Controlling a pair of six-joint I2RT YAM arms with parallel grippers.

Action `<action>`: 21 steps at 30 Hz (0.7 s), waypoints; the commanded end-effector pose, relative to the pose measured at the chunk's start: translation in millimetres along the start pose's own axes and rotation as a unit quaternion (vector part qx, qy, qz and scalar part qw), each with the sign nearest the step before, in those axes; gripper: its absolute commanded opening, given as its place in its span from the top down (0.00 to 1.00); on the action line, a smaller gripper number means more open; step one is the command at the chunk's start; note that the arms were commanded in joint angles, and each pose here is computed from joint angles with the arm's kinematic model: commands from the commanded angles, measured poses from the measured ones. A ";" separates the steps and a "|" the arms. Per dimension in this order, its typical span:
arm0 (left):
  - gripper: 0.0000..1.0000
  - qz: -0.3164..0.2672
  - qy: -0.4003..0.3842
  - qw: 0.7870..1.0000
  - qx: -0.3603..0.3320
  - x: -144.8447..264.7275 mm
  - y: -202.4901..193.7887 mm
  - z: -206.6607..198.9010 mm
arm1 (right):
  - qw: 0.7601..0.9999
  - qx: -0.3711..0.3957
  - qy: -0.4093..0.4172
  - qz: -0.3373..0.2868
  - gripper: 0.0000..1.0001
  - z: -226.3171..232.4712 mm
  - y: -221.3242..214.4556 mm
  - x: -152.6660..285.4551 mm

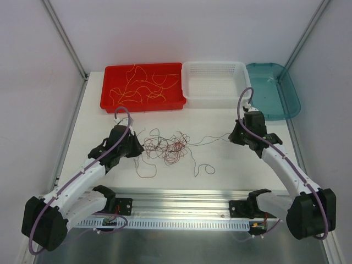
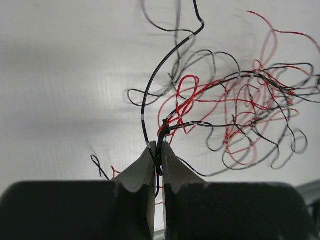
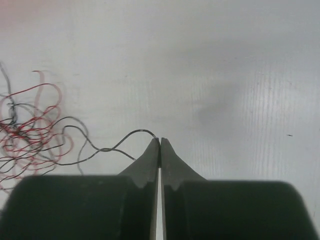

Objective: Untangle the cables

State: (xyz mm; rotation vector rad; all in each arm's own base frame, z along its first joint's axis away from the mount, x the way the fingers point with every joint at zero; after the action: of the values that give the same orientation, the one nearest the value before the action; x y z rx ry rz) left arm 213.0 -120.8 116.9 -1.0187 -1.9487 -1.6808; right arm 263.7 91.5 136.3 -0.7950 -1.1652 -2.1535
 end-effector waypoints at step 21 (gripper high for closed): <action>1.00 -0.026 -0.334 0.935 -0.119 15.8 11.4 -132.9 | 0.959 0.106 0.237 0.112 0.29 160.6 -99.5 36.5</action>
State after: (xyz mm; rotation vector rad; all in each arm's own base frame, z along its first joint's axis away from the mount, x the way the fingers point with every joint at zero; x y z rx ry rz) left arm 181.0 -229.0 138.2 -1.7935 -2.1032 -1.7077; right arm 202.6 251.1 187.4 -0.2817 -1.0254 -1.8257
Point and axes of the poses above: each gripper's point midway between its finger pads, its own x axis back along the fingers, its own z axis along the line the jaws close on, y = z × x, the point moved 3 cm from there along x, back along the fingers, and after that the axes turned 14 degrees about -x, right-handed, at the moved point
